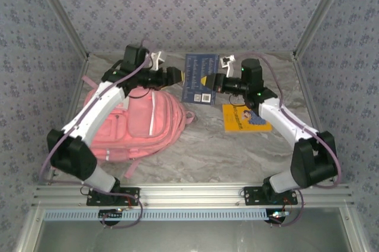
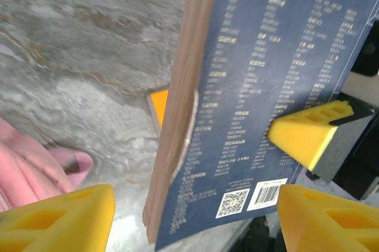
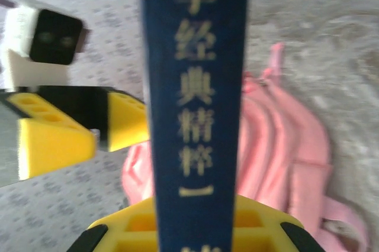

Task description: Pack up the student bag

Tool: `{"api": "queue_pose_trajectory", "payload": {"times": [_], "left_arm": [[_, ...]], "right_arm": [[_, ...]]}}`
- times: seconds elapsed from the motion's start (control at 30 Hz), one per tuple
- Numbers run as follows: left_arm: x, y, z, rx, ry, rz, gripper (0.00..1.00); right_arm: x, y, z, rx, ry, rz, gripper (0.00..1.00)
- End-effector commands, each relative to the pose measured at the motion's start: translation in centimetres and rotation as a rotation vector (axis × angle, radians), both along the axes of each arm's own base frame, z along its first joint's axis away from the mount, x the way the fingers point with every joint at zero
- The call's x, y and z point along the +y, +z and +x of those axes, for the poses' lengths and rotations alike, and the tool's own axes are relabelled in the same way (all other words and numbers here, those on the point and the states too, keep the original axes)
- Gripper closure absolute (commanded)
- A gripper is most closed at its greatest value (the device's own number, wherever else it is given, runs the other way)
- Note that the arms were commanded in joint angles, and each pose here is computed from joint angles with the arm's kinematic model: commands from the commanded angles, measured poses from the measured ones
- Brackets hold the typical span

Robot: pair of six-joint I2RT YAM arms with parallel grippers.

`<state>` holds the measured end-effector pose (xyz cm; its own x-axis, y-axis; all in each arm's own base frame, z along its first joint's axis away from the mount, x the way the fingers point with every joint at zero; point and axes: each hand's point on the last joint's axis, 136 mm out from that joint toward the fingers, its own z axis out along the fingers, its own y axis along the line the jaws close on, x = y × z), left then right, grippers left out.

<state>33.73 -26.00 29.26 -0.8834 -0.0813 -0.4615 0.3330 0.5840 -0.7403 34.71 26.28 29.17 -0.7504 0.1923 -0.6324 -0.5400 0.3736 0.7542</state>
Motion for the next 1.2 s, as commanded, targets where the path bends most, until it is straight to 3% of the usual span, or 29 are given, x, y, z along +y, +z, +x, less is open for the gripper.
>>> {"api": "queue_pose_trajectory", "payload": {"times": [0.0,0.23,0.47,0.6,0.97,1.03,1.07,1.17], "left_arm": [[-0.3,3.9,-3.8,-0.126,-0.119,-0.114,0.26],[0.3,5.6,-9.1,-0.167,-0.211,-0.208,0.24],[1.0,9.0,-13.5,-0.254,-0.294,-0.344,0.29],[1.1,10.2,-15.0,-0.305,-0.312,-0.387,0.42],[1.2,11.0,-16.4,-0.346,-0.326,-0.446,1.0],[1.4,10.9,-16.5,-0.361,-0.309,-0.435,1.0],[1.7,11.1,-16.5,-0.375,-0.291,-0.432,1.0],[2.4,11.6,-16.3,-0.418,-0.224,-0.444,1.0]], "right_arm": [[1.7,6.3,-5.0,-0.164,0.179,0.161,1.0],[4.4,8.1,-12.1,-0.212,0.385,0.255,1.0],[4.2,9.9,-15.0,-0.214,0.453,0.349,1.0],[4.4,10.4,-15.6,-0.221,0.463,0.349,1.0],[5.5,9.2,-16.6,-0.214,0.472,0.272,1.0],[5.3,8.9,-16.5,-0.214,0.451,0.247,1.0],[5.2,8.8,-16.5,-0.219,0.432,0.233,0.96],[4.4,8.3,-15.8,-0.226,0.337,0.188,0.59]]}}
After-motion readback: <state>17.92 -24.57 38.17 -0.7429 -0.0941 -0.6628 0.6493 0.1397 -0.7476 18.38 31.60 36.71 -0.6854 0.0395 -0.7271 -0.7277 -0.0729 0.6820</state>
